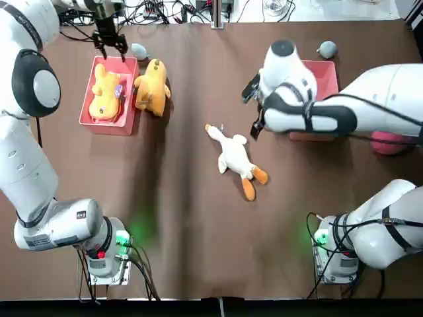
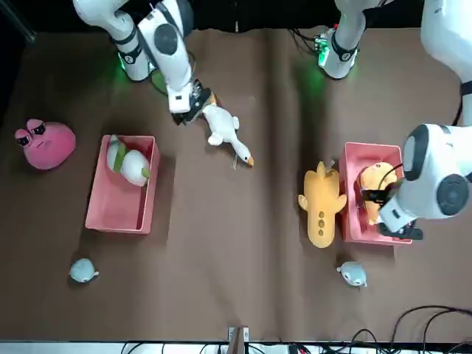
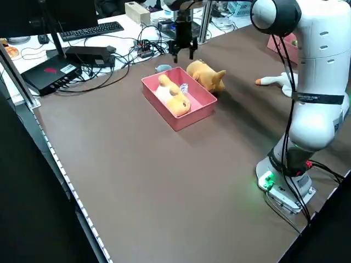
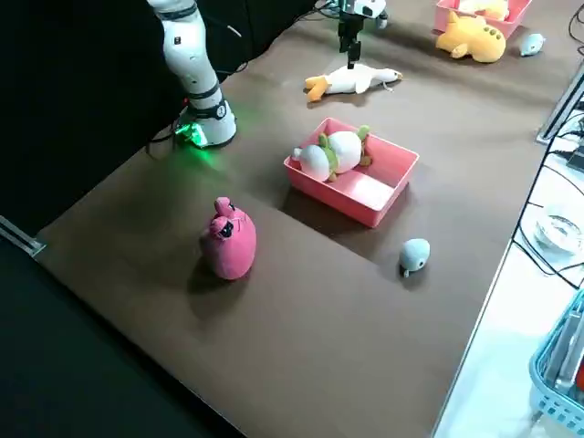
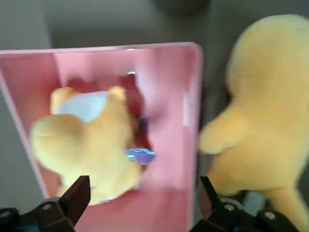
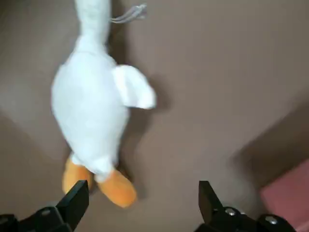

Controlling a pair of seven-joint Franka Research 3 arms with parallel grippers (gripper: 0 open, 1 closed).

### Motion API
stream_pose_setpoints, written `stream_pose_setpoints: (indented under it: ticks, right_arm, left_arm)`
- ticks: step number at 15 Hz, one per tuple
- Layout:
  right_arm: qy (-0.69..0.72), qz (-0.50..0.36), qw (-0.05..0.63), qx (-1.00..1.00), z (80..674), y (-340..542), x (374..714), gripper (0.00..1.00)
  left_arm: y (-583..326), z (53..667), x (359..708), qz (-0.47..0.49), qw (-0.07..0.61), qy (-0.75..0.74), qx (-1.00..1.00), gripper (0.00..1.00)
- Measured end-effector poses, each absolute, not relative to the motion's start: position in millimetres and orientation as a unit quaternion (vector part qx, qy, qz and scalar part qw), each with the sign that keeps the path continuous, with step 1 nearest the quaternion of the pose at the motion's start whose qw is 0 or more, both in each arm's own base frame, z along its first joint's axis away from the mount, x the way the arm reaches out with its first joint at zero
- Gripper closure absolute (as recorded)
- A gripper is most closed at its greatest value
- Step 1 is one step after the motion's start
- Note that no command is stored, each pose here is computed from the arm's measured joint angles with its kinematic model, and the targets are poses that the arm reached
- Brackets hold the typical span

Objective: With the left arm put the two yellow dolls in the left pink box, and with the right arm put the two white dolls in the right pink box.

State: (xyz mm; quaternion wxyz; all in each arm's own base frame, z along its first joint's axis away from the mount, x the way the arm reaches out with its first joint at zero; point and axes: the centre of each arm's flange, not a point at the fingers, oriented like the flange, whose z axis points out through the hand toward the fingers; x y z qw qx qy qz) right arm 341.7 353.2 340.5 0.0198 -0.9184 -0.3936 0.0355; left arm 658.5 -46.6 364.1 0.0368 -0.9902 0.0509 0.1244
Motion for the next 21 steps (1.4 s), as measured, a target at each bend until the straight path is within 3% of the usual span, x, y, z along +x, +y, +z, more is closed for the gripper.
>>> stream_pose_setpoints:
  ticks: [3, 9, 14, 18, 21]
  right_arm:
    - [-0.384, 0.018, 0.024, -0.923, 311.0, 391.5, 315.9, 0.00]
    - [-0.372, -0.004, 0.033, -0.928, 244.4, 408.3, 319.7, 0.00]
    - [-0.378, -0.022, 0.043, -0.925, 222.5, 424.9, 310.3, 0.04]
    - [-0.371, -0.024, 0.043, -0.927, 223.7, 425.4, 312.2, 0.44]
    - [-0.363, -0.031, 0.042, -0.930, 227.0, 420.6, 324.6, 0.63]
  left_arm:
    - [-101.3, 355.6, 655.1, 0.117, 0.040, 0.050, -0.991, 0.02]
    - [-160.6, 323.6, 660.7, 0.078, 0.030, 0.051, -0.995, 0.04]
    - [-184.0, 289.2, 667.5, 0.052, 0.012, 0.066, -0.996, 0.06]
    - [-189.6, 271.0, 669.4, 0.046, 0.005, 0.069, -0.997, 0.06]
    - [-189.5, 251.7, 669.3, 0.052, 0.002, 0.069, -0.996, 0.07]
